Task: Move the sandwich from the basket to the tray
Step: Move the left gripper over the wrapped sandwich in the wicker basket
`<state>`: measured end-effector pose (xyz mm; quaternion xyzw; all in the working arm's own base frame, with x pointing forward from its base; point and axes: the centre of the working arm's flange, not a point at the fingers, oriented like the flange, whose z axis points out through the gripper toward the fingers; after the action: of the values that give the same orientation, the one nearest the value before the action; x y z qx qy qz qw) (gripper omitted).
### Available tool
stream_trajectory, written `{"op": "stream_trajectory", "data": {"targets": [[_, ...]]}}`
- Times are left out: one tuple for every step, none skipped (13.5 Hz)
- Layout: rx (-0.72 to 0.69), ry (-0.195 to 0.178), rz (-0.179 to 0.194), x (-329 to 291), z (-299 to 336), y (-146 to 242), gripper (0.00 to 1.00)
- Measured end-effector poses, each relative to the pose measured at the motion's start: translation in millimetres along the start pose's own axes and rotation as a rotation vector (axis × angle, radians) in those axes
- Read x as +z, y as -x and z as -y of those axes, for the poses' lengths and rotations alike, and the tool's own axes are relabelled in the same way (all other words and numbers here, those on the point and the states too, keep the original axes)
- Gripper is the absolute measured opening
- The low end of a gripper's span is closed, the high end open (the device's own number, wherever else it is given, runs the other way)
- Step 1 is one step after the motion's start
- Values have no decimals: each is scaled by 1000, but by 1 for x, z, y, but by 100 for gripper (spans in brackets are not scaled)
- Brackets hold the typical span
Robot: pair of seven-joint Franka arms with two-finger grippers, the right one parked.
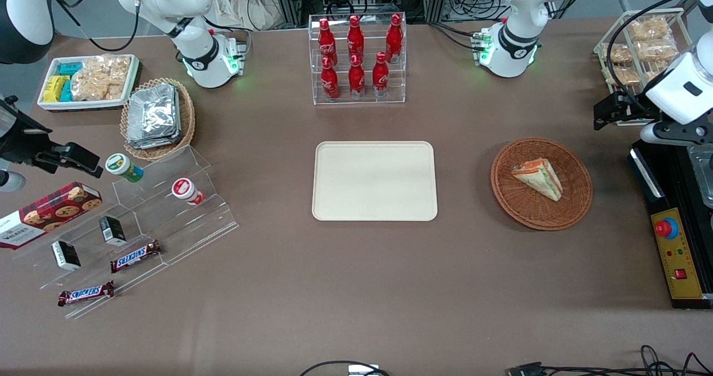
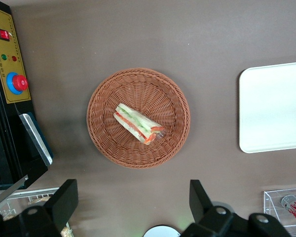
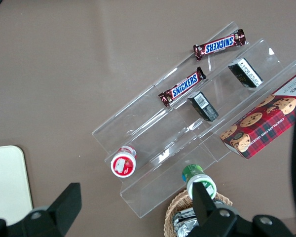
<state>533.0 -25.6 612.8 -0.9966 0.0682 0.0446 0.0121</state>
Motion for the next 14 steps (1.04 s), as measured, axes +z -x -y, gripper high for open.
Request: {"op": "stream_trajectory", "data": {"targets": [[0, 0, 0, 0, 0, 0, 100], [0, 0, 0, 0, 0, 0, 100], [-1, 0, 0, 0, 1, 0, 100], [-2, 0, -1, -1, 1, 0, 100], [-5, 1, -2, -1, 3, 0, 100], [-10, 2, 1, 0, 6, 0, 100], [-16, 7, 7, 3, 9, -1, 100], [-20, 15, 17, 9, 11, -2, 100], [-21, 18, 29, 16, 11, -3, 100], [-30, 20, 37, 26, 12, -4, 100], [-51, 19, 39, 38, 13, -5, 100], [-79, 19, 35, 52, 15, -6, 100], [-109, 18, 30, 69, 19, -4, 100], [-132, 18, 24, 88, 25, 0, 100]]}}
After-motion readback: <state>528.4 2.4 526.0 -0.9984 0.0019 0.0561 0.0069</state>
